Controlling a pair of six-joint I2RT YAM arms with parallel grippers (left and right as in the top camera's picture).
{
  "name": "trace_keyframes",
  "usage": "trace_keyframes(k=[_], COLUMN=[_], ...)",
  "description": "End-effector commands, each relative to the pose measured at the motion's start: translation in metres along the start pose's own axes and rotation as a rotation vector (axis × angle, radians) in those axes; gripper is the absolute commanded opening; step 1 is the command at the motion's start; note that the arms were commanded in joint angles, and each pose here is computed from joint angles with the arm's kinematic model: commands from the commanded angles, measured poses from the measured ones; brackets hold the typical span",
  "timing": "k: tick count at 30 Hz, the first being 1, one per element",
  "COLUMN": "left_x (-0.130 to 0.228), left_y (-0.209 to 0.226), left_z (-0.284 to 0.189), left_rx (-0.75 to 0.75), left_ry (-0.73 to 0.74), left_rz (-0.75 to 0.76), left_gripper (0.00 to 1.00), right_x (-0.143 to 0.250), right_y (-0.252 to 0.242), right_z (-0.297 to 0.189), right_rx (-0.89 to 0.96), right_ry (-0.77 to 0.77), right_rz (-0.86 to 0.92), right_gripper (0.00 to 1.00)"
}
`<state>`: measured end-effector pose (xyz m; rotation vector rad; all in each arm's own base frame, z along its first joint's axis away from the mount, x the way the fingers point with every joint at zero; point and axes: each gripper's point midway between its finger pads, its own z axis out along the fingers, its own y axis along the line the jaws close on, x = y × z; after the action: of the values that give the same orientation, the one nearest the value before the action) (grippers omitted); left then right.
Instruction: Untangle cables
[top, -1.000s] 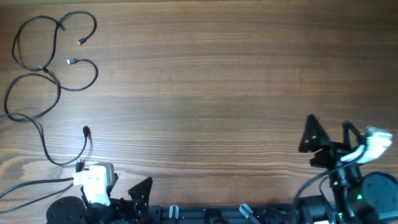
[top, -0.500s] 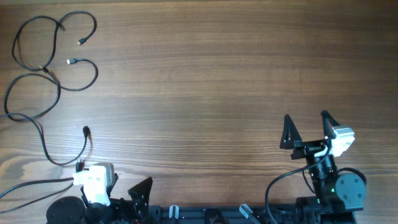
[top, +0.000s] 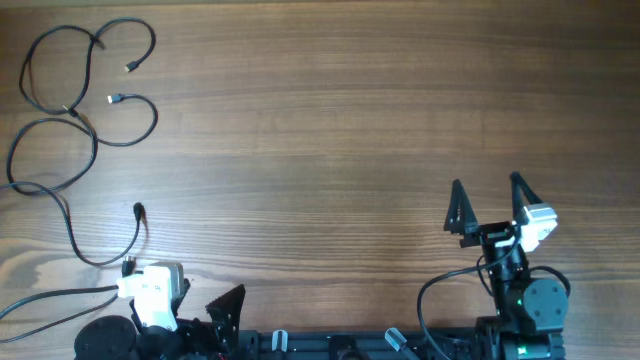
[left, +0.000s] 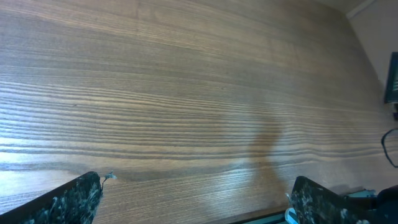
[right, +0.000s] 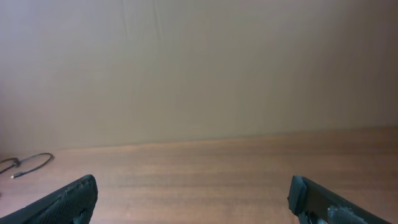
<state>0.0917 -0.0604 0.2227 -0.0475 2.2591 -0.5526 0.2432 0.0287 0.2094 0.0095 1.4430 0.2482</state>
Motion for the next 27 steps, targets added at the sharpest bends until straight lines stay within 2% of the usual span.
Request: trace_keyframes(k=[1, 4, 6, 13, 27], left_x=[0.001, 0.001, 0.001, 0.002, 0.002], left_y=[-0.003, -0.003, -0.003, -0.003, -0.002], left_z=[0.0, 0.0, 0.0, 0.0, 0.0], left_rx=[0.018, 0.018, 0.018, 0.017, 0.017], left_ry=[0.003, 0.003, 0.003, 0.005, 0.004], left_rz=[-0.003, -0.003, -0.003, -0.003, -0.003], left_gripper=[1.0, 1.0, 1.0, 1.0, 1.0], right_x=[0.0, 0.012, 0.033, 0.032, 0.03], right_y=[-0.005, -0.009, -0.016, -0.019, -0.032], right_z=[-0.001, -0.001, -0.003, -0.004, -0.005], right_rx=[0.024, 0.041, 0.065, 0.069, 0.127], right_ry=[-0.008, 0.039, 0.126, 0.128, 0.126], right_rz=[-0.023, -0.037, -0.045, -0.181, -0.199], right_gripper=[1.0, 1.0, 1.0, 1.0, 1.0])
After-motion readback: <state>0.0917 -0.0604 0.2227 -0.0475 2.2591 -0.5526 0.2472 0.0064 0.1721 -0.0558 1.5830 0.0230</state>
